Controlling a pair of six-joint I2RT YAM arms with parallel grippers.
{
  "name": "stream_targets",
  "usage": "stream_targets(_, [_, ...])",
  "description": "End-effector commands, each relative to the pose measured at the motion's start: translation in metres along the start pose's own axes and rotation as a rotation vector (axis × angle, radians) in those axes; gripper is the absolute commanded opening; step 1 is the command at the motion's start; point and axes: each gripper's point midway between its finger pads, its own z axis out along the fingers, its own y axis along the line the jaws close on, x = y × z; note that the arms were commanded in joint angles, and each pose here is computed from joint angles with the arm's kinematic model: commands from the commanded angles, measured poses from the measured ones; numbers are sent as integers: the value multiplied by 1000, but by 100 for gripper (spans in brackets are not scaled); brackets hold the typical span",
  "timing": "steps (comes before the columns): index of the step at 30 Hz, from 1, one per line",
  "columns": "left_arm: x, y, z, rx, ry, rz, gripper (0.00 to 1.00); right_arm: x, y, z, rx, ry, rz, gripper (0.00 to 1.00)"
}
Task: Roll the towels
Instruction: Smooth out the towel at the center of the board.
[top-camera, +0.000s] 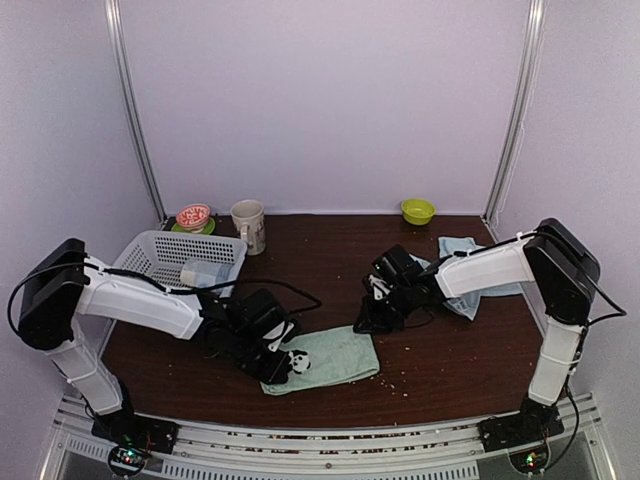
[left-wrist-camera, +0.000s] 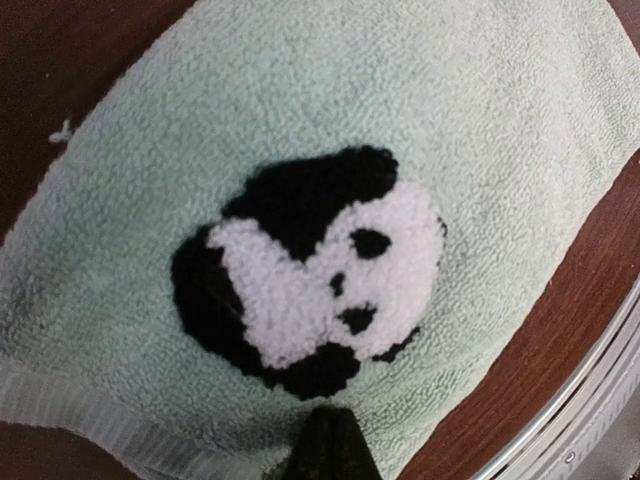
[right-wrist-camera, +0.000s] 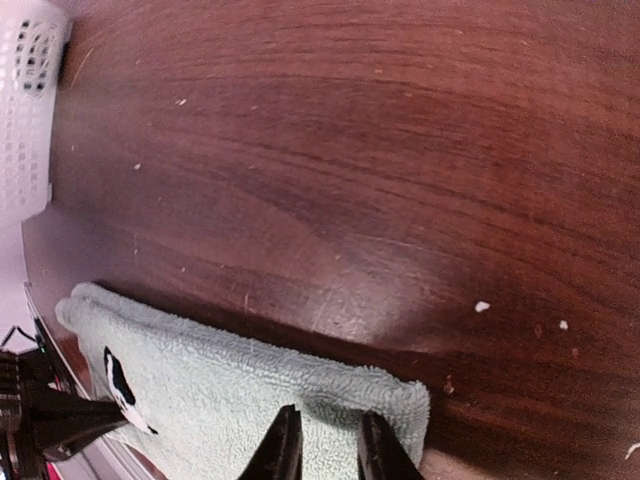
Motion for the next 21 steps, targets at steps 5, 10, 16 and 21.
stream_targets(5, [-10, -7, -38, -55, -10, 37, 40, -3, 13, -51, -18, -82, -50, 44])
stream_targets(10, [-44, -30, -72, -19, -108, 63, 49, 22, 33, -80, -45, -105, -136, 43])
stream_targets(16, [-72, -23, -66, -44, -158, 26, 45, 65, 37, -62, -63, -58, -141, 41])
stream_targets(21, [-77, -4, -43, -76, -143, -27, 35, 66, 4, -59, 25, -156, -36, 43])
